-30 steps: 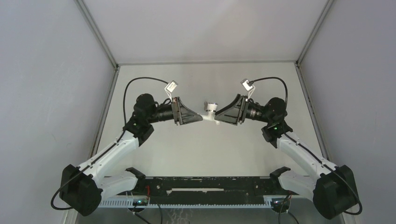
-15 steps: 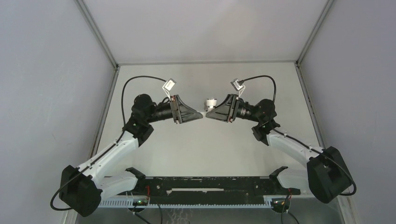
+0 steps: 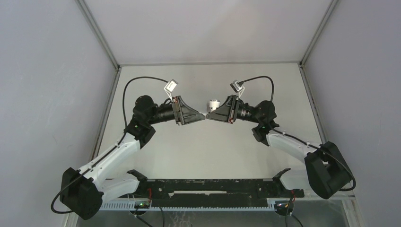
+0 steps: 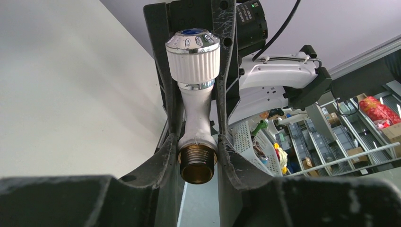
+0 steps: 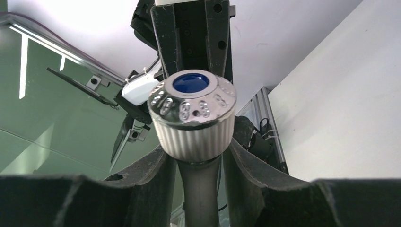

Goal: Install the water faucets

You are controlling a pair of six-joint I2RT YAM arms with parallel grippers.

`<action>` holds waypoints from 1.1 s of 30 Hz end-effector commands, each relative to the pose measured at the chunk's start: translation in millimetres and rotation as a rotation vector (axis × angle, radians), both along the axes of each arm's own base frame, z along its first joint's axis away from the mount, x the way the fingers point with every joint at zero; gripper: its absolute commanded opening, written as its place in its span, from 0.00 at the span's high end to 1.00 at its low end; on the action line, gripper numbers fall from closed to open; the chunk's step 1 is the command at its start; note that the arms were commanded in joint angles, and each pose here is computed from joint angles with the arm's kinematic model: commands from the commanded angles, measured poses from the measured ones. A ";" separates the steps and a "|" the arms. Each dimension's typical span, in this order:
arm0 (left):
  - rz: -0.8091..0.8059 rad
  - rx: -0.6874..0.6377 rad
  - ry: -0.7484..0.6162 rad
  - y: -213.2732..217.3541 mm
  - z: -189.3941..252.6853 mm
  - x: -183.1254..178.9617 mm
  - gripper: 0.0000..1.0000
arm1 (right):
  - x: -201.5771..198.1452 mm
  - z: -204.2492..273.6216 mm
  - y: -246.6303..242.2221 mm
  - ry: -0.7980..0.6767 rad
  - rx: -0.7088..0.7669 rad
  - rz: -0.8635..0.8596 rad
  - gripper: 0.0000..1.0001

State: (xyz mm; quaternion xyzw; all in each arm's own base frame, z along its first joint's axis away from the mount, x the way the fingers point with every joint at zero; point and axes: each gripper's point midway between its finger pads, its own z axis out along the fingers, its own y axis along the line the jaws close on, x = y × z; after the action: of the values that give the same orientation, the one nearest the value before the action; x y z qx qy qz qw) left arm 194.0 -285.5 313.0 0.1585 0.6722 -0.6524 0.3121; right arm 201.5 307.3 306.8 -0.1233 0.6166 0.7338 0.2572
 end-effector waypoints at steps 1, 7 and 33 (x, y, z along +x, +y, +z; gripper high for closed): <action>0.002 -0.042 -0.053 3.3 16.8 -3.9 1.00 | -1.0 24.1 2.4 -0.056 0.058 0.012 0.54; 0.000 -0.043 -0.052 3.6 16.9 -4.8 1.00 | -0.2 25.0 4.1 -0.050 0.060 0.018 0.63; 0.568 0.696 0.200 58.8 -116.9 110.7 0.01 | 66.1 -69.3 -171.6 0.007 -0.520 -0.876 1.00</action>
State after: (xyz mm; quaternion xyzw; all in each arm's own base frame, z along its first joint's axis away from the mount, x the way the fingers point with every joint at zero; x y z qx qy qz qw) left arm 270.1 -249.8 221.7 0.0245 0.8438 -0.4370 0.3105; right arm 264.3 171.7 271.7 0.0695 0.7270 0.5022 0.4630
